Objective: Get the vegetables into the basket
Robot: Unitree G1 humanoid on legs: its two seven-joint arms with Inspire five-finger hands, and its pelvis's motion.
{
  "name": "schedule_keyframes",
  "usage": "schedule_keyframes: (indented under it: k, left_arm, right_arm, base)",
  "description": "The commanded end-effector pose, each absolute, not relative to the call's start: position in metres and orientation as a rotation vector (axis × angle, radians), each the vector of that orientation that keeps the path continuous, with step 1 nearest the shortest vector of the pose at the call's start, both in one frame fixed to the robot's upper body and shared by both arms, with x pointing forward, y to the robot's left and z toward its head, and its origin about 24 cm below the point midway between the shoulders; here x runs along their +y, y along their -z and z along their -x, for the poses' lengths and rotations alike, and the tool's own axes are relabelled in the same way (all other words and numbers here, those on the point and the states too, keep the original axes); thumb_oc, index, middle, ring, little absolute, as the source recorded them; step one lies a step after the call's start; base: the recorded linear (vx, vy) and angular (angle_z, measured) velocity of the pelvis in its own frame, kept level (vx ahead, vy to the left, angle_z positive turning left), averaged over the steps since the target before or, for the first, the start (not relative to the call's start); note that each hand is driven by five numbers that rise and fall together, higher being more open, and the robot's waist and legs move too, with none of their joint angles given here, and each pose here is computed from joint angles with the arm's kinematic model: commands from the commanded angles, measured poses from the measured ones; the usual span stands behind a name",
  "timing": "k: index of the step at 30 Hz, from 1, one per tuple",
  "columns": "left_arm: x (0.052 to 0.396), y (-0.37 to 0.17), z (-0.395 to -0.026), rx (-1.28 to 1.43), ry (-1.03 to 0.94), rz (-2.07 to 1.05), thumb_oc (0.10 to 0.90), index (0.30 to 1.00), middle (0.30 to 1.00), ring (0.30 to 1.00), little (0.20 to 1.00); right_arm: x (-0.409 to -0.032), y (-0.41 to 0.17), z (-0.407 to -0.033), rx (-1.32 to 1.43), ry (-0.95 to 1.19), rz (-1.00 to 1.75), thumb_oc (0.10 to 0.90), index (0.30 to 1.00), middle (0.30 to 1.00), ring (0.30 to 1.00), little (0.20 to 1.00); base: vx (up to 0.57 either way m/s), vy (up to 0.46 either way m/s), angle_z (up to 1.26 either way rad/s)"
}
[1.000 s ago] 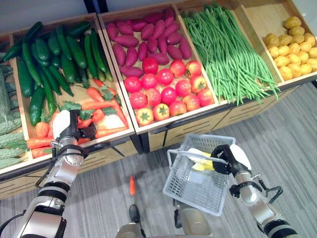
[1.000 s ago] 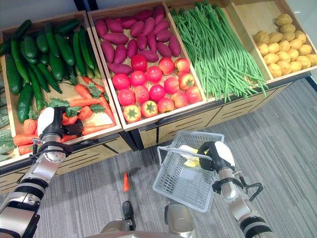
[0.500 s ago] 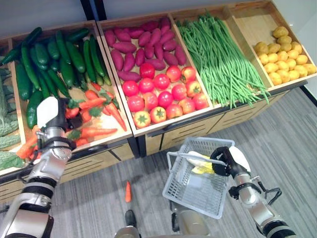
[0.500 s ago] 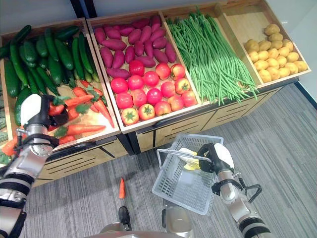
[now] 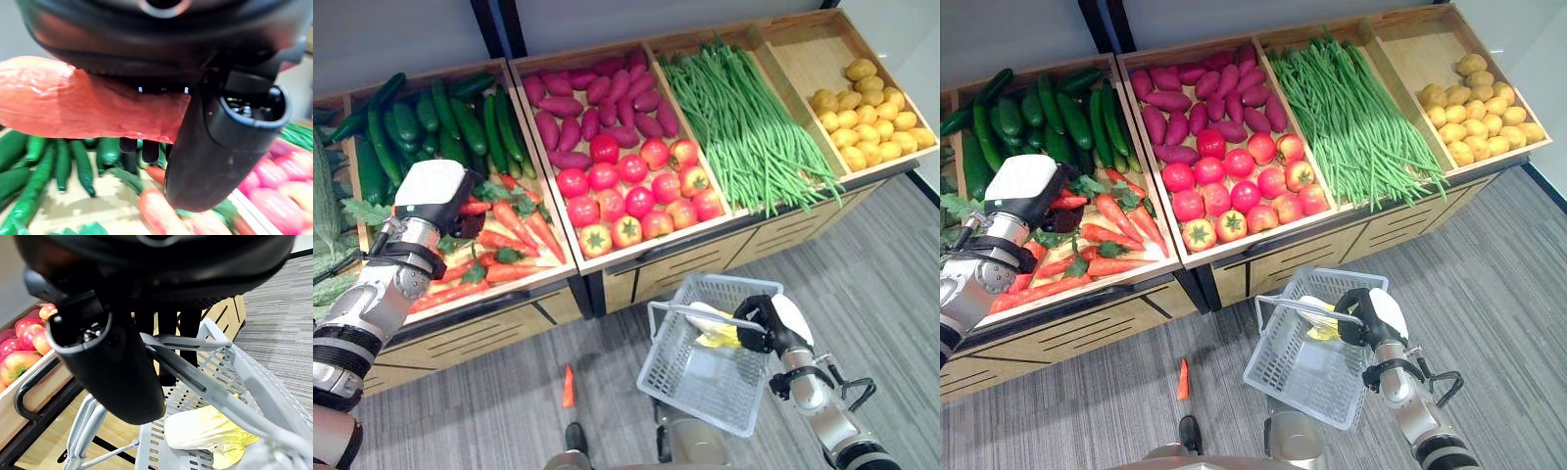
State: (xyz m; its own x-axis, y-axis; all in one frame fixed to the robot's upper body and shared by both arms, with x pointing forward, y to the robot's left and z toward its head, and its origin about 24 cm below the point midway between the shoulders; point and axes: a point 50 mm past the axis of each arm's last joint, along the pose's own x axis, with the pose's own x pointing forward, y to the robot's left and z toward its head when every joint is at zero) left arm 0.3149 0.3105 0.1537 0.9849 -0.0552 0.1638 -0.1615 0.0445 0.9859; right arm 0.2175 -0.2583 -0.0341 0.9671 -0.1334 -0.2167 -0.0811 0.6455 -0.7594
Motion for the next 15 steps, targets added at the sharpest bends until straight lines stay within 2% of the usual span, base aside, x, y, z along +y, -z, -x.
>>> schedule_keyframes:
  k: [1, 10, 15]
  left_arm:
    - [0.299, -0.208, -0.322, -0.385, -0.11, -1.62, 0.4, 0.3, 0.3, 0.3, 0.3]
    - [0.28, -0.19, -0.307, -0.469, -0.033, -1.498, 0.4, 0.3, 0.3, 0.3, 0.3]
    - [0.267, -0.194, -0.293, -0.53, 0.072, -1.513, 0.4, 0.3, 0.3, 0.3, 0.3]
  right_arm:
    - [-0.261, 0.011, -0.221, 0.109, 0.056, 0.824, 0.4, 0.3, 0.3, 0.3, 0.3]
    - [-0.265, 0.011, -0.214, 0.111, 0.082, 0.828, 0.4, 0.3, 0.3, 0.3, 0.3]
    - [-0.272, 0.008, -0.21, 0.112, 0.117, 0.828, 0.4, 0.3, 0.3, 0.3, 0.3]
  base:
    - [0.02, 0.009, -0.05]
    - [0.01, 0.01, -0.02]
    - [-0.03, 0.08, -0.08]
